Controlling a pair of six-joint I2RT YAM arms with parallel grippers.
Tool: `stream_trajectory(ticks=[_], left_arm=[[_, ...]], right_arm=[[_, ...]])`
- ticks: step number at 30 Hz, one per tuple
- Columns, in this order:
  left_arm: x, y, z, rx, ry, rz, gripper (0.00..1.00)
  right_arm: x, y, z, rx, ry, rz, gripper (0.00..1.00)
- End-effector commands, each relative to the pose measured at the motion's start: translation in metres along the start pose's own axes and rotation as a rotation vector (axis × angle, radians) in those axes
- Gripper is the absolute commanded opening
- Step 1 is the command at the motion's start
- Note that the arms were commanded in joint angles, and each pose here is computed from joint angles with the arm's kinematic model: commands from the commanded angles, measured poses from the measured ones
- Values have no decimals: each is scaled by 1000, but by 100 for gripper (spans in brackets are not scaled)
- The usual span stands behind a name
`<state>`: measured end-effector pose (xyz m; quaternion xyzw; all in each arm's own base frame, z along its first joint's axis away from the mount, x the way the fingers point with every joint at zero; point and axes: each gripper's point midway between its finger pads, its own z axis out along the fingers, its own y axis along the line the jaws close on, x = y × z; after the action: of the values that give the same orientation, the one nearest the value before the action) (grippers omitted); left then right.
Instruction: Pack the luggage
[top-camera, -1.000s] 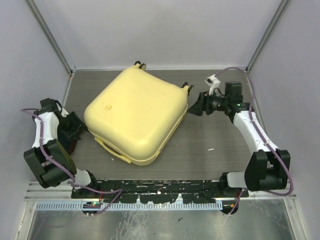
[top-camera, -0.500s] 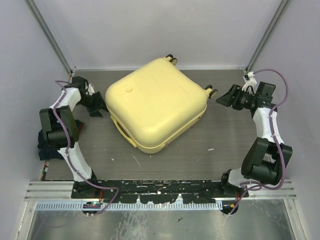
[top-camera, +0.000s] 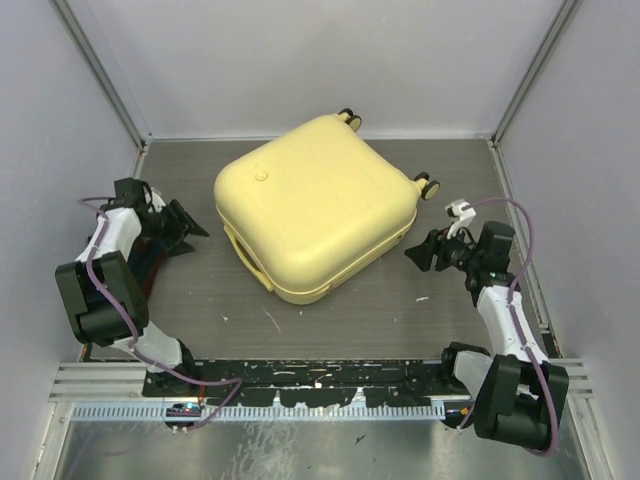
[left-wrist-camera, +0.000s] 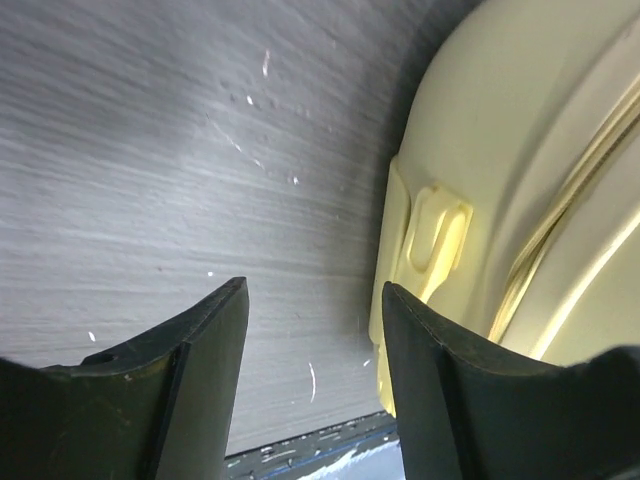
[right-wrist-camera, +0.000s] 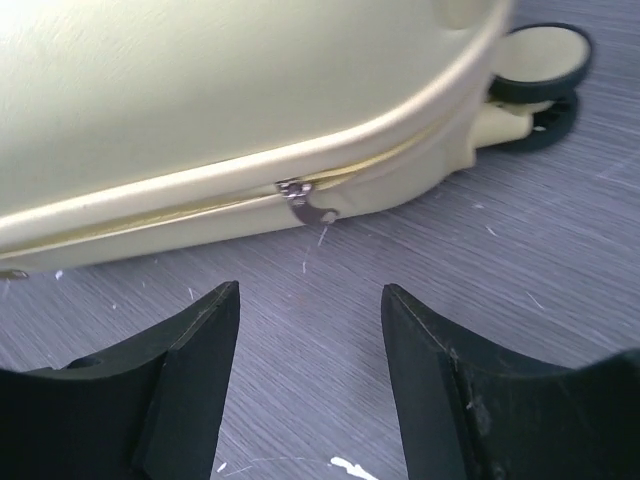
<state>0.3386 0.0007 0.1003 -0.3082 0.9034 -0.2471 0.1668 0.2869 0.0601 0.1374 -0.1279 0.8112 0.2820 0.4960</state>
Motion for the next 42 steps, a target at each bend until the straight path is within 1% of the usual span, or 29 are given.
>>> stream_trajectory(ticks=[1,4,8,10,13,16,18,19,20,21,24,28,34,37,39,40,42], left_arm=[[8,-17,-7,74,-32,-7,57],[15,-18,-8,81,-30,-3,58],[37,-15,2,76,6,-12,58],[45,-11,5,72,9,-13,57],[50,-10,4,72,11,-4,57],[55,-13,2,47,26,30,58],[60,-15,0,22,29,50,60],[65,-17,-1,19,36,50,61],[70,-20,-1,24,45,55,62],[75,-23,-2,30,49,60,63],[87,-34,-3,55,46,93,66],[92,-45,4,75,20,107,69],[110,-55,30,53,64,139,66],[124,-41,44,-8,81,173,61],[132,-27,50,-48,109,156,57],[132,-22,50,-69,106,163,55],[125,-16,45,-106,81,184,47]], right_arm=[[-21,3,15,1,-99,-267,62],[-12,5,25,9,-102,-308,62],[-13,8,44,24,-127,-385,60],[-17,4,53,44,-140,-402,59],[-21,-1,64,57,-145,-425,53],[-27,-5,68,82,-159,-450,43],[-28,-7,69,89,-162,-459,36],[-29,-6,69,88,-164,-468,31],[-29,-4,69,82,-167,-476,23],[-30,-2,69,74,-169,-482,17],[-30,6,69,58,-174,-494,2],[-27,11,70,49,-165,-487,1],[-27,20,71,44,-167,-482,1],[-26,18,71,64,-165,-461,1],[-25,14,69,87,-158,-455,1],[-25,12,68,101,-157,-458,1],[-26,9,64,122,-157,-466,1]])
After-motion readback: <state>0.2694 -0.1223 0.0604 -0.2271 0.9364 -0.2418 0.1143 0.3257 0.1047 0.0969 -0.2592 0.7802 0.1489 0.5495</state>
